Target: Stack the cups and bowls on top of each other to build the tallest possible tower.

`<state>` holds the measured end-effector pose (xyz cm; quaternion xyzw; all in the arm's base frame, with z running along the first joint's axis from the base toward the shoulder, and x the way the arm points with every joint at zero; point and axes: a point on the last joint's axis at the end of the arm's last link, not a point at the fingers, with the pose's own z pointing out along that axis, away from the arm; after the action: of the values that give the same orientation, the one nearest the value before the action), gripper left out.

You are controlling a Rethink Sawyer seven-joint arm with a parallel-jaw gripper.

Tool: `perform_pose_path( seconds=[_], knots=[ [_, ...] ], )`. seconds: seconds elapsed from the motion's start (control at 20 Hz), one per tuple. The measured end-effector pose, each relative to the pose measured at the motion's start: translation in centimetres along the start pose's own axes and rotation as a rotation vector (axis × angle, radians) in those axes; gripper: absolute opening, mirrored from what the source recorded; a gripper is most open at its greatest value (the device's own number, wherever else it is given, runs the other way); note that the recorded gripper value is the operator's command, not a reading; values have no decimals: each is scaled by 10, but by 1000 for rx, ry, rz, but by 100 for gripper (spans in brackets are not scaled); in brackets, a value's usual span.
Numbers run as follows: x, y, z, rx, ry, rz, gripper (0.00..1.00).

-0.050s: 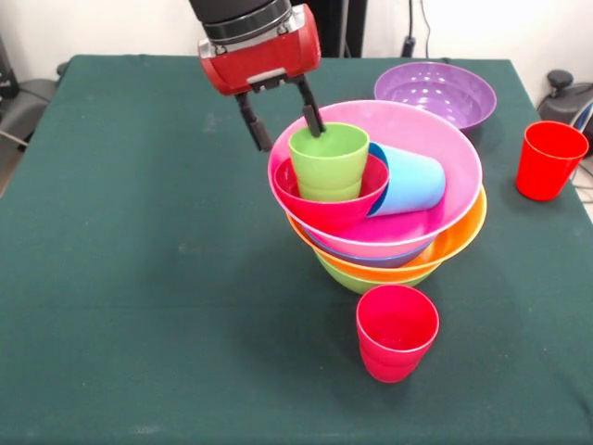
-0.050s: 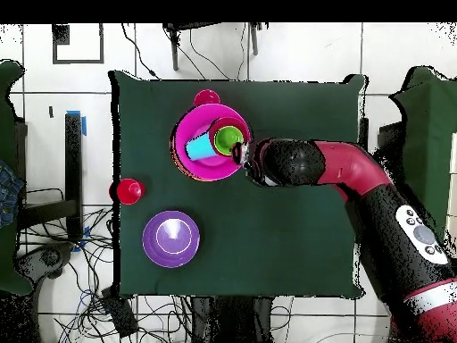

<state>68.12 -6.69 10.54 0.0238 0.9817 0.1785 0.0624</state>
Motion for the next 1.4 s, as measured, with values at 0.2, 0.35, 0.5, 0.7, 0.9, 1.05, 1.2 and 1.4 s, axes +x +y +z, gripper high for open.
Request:
perform_pose_path(
  seconds=[0.2, 0.35, 0.5, 0.7, 0.9, 1.05, 1.2, 1.4],
  knots=[
    [1, 9, -6, -7, 45, 5, 100],
    [-2, 17, -12, -6, 79, 2, 100],
    [-8, 23, -16, -8, 91, 3, 100],
    [-17, 26, -24, -2, 86, 3, 100],
    [-18, 26, -31, 3, 97, 6, 100],
    [-16, 29, -38, 10, 109, 3, 100],
    [-13, 34, -47, 21, 123, 1, 100],
    [0, 46, -59, 34, 147, -6, 100]
  ],
)
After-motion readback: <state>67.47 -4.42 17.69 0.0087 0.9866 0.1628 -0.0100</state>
